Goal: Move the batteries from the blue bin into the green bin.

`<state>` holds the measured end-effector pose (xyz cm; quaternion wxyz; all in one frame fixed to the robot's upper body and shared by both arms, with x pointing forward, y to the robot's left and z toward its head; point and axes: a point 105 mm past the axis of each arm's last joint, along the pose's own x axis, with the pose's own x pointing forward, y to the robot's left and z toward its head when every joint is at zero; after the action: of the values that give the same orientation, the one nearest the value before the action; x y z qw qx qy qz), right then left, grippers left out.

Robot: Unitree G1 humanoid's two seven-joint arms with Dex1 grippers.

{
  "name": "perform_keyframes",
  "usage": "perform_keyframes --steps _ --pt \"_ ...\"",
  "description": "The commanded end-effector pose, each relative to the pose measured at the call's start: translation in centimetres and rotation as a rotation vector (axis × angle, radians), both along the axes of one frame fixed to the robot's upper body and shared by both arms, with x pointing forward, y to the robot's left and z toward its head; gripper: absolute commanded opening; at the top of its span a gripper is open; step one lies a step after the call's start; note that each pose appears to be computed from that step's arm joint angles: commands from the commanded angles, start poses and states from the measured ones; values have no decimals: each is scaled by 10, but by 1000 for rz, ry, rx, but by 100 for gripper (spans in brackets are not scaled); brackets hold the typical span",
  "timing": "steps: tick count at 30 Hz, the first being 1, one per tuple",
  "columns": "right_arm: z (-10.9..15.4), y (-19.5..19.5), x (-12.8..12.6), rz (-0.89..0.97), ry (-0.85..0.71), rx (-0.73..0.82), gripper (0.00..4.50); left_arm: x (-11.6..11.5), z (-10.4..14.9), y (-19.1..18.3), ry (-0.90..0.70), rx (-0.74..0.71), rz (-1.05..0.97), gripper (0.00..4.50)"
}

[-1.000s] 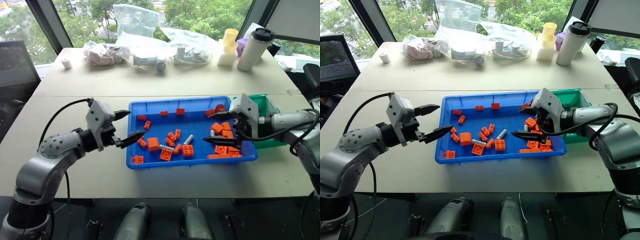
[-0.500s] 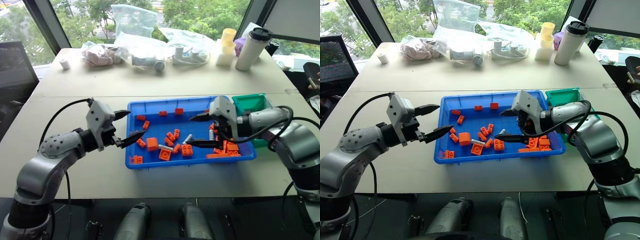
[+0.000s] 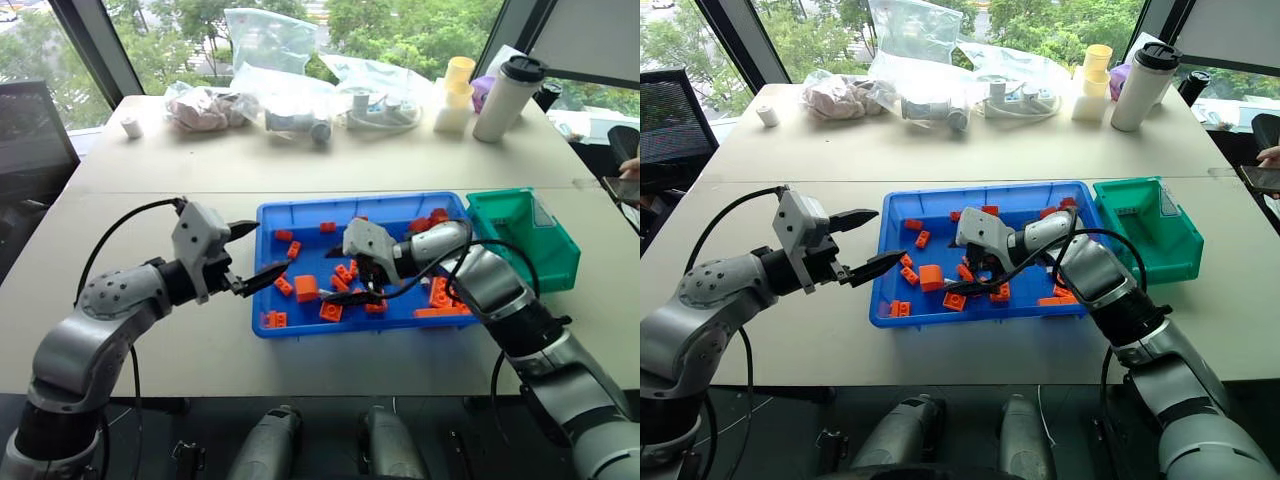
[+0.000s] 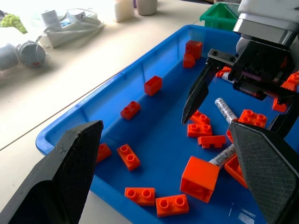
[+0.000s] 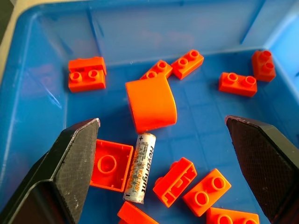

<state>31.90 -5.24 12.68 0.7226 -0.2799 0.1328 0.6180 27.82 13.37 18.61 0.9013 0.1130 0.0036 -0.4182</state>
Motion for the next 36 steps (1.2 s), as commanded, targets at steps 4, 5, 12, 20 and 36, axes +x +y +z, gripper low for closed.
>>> perform_keyframes --steps 4,5,12,20,36 --pt "6 13 9 -25 -94 -9 444 -4 10 0 -46 -4 10 450" --pt "5 13 13 -42 -113 -23 444 -5 10 -1 -46 -4 9 450" --pt "-3 13 25 -110 -217 -136 444 -3 8 -4 -45 -10 10 450" --pt "1 -2 20 -95 -225 -173 444 -3 8 -4 -48 -7 13 450" --pt "14 -7 -6 -115 -10 -45 374 0 5 -7 -55 0 9 450"
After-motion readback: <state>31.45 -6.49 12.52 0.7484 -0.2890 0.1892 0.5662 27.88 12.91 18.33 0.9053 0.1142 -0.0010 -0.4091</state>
